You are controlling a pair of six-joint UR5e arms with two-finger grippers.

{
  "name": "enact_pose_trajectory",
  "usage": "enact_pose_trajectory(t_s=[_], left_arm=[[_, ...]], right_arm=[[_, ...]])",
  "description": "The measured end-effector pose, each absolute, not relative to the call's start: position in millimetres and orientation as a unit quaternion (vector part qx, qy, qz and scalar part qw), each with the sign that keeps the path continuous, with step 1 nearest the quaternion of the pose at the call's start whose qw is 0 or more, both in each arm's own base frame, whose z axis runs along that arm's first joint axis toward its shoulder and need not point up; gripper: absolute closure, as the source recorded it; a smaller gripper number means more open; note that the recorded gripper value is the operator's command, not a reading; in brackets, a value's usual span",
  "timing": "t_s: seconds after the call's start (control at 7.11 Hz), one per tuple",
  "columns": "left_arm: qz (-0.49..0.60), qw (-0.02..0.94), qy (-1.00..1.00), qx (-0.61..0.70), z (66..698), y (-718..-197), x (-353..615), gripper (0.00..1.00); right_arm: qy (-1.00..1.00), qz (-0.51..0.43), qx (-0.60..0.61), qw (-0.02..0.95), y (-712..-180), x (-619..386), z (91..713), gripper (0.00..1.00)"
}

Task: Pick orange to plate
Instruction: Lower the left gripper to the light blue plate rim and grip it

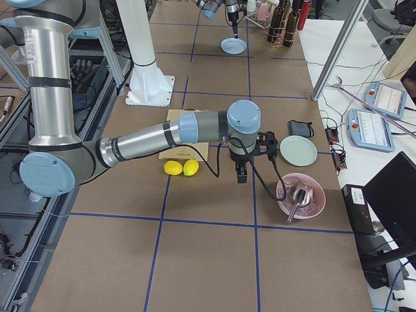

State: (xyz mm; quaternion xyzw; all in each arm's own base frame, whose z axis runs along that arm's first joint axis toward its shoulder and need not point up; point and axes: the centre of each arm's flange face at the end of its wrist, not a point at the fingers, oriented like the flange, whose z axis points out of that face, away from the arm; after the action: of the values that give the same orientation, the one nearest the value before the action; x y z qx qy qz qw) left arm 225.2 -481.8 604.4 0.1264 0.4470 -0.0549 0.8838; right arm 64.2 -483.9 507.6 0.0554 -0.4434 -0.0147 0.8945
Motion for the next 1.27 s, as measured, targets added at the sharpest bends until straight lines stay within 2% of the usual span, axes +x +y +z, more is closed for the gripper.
enact_pose_trajectory(t_s=[0.42, 0.7, 0.98, 1.12, 1.27], left_arm=[[-0.050, 0.886, 0.442, 0.129, 604, -485, 241, 0.15], [-0.047, 0.888, 0.438, 0.132, 604, -486, 249, 0.35], [-0.047, 0.888, 0.438, 0.133, 604, -485, 251, 0.40], [-0.046, 0.888, 0.438, 0.133, 604, -485, 252, 0.52], [-0.045, 0.888, 0.439, 0.133, 603, -485, 253, 0.69]], right_arm=[[-0.443, -0.015, 0.056, 0.894, -484, 64, 507, 0.00], [-0.443, -0.015, 0.057, 0.894, -485, 64, 506, 0.00], [-0.444, -0.016, 0.058, 0.894, -484, 64, 504, 0.00], [-0.444, -0.016, 0.059, 0.894, -484, 64, 504, 0.00], [-0.444, -0.016, 0.059, 0.894, -484, 64, 502, 0.00]])
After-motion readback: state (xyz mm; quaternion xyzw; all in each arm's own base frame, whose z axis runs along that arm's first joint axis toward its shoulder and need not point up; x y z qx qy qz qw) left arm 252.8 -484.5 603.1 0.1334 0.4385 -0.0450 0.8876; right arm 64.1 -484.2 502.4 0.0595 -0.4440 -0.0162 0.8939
